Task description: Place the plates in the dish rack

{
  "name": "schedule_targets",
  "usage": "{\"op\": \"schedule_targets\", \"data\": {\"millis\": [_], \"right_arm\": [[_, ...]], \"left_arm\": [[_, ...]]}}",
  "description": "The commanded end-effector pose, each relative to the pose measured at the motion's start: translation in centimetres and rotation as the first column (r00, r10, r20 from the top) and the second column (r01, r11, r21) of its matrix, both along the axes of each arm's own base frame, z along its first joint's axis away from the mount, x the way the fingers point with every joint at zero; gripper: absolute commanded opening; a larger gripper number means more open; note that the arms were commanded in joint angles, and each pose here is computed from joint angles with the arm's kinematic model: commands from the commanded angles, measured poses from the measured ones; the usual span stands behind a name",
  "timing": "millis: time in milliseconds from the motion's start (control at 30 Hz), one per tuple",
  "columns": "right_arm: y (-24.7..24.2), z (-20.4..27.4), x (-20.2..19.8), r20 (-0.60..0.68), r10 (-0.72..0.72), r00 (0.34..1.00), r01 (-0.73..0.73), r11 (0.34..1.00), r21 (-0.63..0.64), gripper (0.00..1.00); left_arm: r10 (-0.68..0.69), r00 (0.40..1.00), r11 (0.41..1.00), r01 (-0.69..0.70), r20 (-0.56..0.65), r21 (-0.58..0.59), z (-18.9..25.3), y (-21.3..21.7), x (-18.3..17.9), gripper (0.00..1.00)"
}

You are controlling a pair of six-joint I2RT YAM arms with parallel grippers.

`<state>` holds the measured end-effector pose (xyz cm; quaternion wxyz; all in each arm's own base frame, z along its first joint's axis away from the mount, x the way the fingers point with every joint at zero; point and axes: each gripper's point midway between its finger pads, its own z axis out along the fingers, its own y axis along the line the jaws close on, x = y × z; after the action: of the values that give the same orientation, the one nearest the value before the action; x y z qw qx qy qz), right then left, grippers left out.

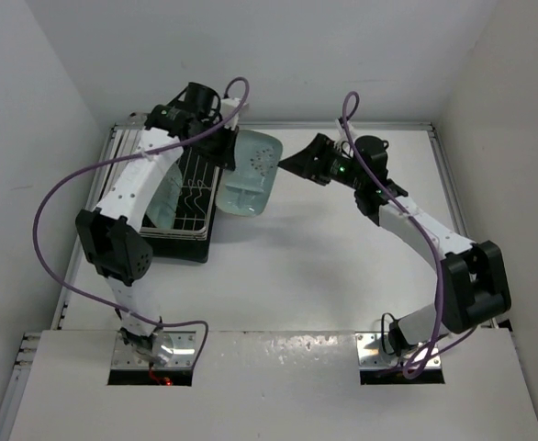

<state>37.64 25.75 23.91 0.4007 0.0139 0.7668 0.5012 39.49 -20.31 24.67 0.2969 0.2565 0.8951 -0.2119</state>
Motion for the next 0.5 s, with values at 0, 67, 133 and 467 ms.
{"op": "schedule_targets", "data": {"millis": [0, 67, 133, 467], "right_arm": [[0.8, 5.6, 0.0, 0.128, 0.026, 0.991, -0.035, 0.997, 0.069, 0.8], [0.5, 5.2, 0.0, 0.123, 0.015, 0.992, -0.021, 0.999, 0.044, 0.8], [0.3, 4.5, 0.0, 0.096, 0.002, 0.995, -0.004, 1.0, 0.022, 0.8], [-1.2, 2.4, -0.5, 0.034, -0.064, 0.997, 0.066, 0.997, -0.034, 0.8]], "left_arm": [[0.195, 0.935, 0.977, -0.212, 0.297, 0.025, 9.1, 6.7, 1.9, 0.0], [0.298, 0.883, 0.943, -0.33, 0.362, 0.03, 11.8, 10.3, 2.2, 0.0], [0.351, 0.847, 0.917, -0.397, 0.398, 0.034, 13.3, 12.5, 1.7, 0.0], [0.537, 0.742, 0.67, -0.664, 0.401, 0.333, 9.5, 22.0, -0.4, 0.0]]}}
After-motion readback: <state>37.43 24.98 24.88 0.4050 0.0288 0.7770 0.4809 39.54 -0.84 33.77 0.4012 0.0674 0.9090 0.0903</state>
